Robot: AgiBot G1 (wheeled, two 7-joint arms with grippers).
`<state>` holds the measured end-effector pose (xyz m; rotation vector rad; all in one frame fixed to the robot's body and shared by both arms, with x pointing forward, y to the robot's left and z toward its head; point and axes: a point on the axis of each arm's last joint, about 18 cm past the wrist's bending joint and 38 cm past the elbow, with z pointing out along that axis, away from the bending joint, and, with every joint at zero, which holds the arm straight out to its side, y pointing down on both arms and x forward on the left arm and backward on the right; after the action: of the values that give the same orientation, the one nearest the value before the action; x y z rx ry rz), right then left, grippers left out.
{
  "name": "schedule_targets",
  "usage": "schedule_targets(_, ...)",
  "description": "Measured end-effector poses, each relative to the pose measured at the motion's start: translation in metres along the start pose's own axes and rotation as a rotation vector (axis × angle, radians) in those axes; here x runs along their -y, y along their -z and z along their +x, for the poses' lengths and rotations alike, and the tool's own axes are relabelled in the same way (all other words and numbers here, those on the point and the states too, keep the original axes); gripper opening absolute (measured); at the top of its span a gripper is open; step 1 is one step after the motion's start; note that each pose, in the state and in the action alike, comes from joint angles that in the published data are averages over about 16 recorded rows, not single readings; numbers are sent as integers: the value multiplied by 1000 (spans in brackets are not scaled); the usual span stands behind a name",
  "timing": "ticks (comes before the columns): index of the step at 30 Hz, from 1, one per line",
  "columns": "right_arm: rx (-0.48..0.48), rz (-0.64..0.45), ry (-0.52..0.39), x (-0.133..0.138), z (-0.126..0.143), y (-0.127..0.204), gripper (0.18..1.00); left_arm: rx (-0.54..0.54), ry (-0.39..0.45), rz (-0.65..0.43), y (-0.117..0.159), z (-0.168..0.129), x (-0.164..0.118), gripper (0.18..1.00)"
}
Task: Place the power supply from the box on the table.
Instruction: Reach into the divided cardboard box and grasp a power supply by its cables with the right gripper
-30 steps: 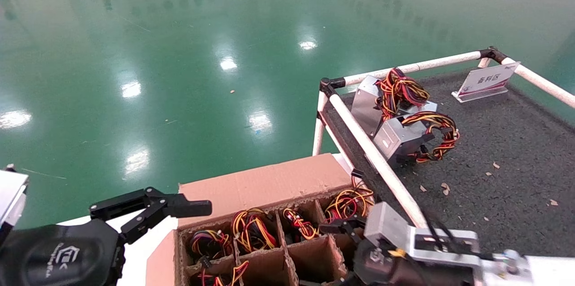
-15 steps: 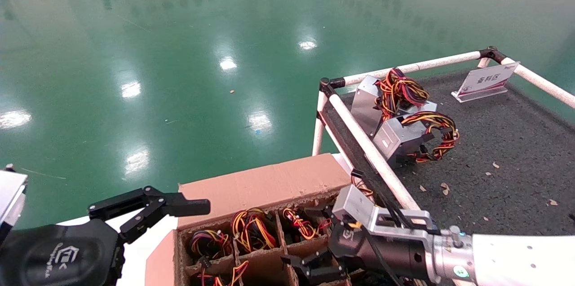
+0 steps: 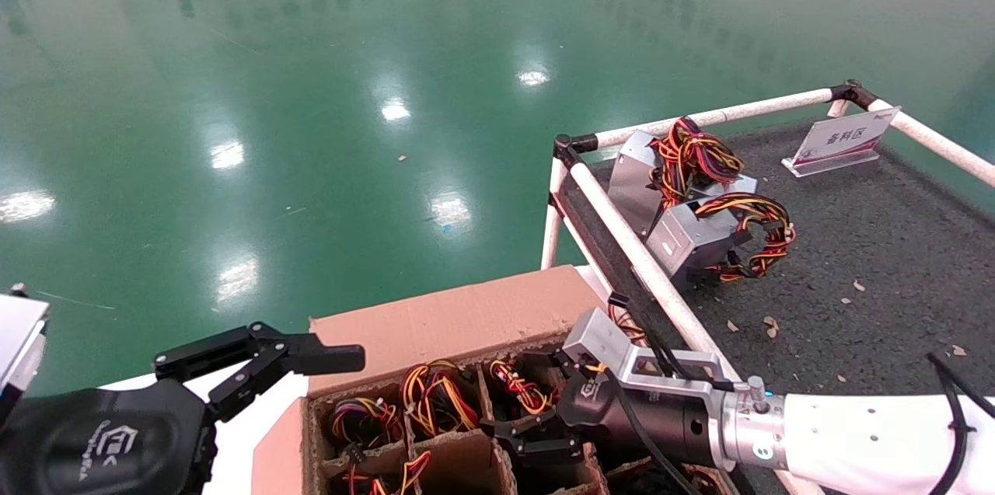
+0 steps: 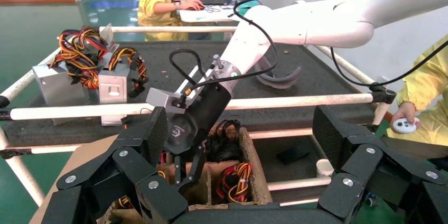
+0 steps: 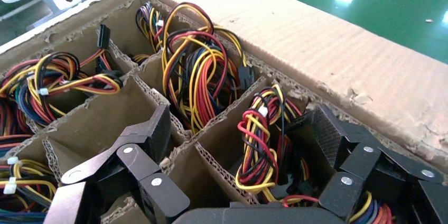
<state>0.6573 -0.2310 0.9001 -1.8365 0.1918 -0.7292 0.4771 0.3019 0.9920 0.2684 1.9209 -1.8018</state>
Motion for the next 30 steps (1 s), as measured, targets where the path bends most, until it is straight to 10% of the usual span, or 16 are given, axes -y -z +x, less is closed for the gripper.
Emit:
schedule_targets(16,-1,1,-5,-5,5,2,809,0,0,0,0,0,0,1000)
schedule_targets(30,-17,5,-12,-3,11,0,484,0,0,0,0,0,0,1000)
